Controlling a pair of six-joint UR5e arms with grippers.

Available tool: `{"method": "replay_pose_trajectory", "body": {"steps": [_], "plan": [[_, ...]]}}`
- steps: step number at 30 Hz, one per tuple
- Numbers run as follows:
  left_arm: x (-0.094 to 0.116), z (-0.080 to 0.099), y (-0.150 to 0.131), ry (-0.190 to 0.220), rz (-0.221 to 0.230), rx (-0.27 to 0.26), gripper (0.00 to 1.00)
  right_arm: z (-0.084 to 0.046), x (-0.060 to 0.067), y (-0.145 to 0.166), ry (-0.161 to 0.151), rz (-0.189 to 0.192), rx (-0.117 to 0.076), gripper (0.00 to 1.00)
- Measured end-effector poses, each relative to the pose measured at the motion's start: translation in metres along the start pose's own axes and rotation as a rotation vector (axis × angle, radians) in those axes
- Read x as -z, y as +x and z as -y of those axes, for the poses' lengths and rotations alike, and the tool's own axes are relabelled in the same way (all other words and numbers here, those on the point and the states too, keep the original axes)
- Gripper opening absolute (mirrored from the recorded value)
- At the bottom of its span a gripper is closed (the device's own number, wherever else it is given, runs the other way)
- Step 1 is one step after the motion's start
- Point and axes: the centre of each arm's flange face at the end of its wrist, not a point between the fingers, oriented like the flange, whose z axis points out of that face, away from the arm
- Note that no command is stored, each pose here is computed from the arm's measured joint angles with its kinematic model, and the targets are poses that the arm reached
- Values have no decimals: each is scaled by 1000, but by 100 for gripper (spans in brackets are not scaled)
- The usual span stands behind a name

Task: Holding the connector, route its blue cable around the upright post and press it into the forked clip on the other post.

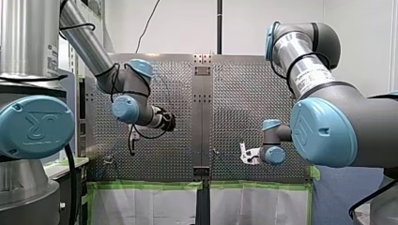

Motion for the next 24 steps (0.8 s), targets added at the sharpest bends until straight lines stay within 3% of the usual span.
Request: {"method": "replay_pose_trajectory", "body": {"steps": [7, 15, 20, 24], "plan": [[5, 3, -8, 39, 58, 62, 100, 0, 0, 0, -2, 1, 2, 1], [-3, 4, -4, 49, 90, 69, 100, -15, 1, 18, -72, 0, 1, 1], [-5, 7, -14, 65, 144, 84, 100, -21, 2, 41, -110, -11, -19, 1], [-6, 9, -22, 80, 183, 95, 100, -21, 5, 58, -114, -18, -38, 1]]}}
